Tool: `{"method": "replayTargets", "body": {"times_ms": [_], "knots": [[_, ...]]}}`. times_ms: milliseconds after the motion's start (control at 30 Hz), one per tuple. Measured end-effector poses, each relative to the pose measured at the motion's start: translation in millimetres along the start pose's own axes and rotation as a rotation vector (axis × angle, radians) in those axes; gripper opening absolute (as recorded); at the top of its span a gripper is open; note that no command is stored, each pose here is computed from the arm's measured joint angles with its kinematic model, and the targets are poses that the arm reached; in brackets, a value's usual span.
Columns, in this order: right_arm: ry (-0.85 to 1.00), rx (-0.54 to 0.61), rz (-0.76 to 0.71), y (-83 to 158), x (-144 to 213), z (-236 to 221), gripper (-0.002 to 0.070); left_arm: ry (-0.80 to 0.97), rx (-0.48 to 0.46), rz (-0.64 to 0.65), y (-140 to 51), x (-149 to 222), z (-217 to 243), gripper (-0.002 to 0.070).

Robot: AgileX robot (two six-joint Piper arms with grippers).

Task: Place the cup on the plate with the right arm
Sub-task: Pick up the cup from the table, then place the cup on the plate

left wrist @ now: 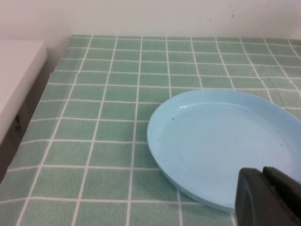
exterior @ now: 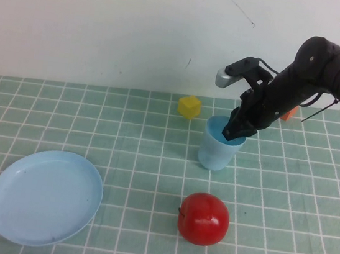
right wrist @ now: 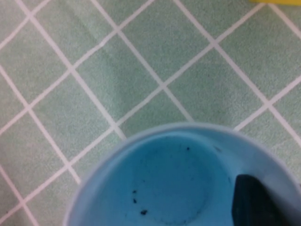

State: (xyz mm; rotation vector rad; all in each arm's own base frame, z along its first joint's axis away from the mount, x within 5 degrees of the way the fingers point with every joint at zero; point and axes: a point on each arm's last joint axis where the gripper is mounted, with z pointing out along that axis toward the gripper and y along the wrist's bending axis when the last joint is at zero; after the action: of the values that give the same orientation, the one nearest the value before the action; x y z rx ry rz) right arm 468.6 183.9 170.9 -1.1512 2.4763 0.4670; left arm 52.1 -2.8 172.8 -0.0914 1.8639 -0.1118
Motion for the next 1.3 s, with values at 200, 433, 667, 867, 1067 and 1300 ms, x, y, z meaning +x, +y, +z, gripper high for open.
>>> {"method": "replayTargets", "body": {"times_ms": [200,433,667,867,1067,1300], "knots": [[-0.044,-0.008,-0.013,1.5,-8.3,-4.4,0.0033,0.000,0.000,0.000,0.0,0.0,0.0,-0.0003],[-0.145,-0.039,-0.139,45.1,-56.0,-26.3,0.0031,0.000,0.000,0.000,0.0,0.0,0.0,-0.0003],[-0.183,-0.161,-0.378,154.3,-95.1,-19.2,0.0031,0.000,0.000,0.000,0.0,0.0,0.0,-0.0003],[-0.154,-0.242,-0.456,202.0,-95.0,11.8,0.0031,0.000,0.000,0.000,0.0,0.0,0.0,-0.0003],[-0.219,-0.318,-0.444,221.9,-96.2,41.9,0.0030,0.000,0.000,0.000,0.0,0.0,0.0,-0.0003],[-0.279,-0.298,-0.428,230.6,-97.9,66.6,0.0029,0.000,0.000,0.000,0.0,0.0,0.0,-0.0003]]}}
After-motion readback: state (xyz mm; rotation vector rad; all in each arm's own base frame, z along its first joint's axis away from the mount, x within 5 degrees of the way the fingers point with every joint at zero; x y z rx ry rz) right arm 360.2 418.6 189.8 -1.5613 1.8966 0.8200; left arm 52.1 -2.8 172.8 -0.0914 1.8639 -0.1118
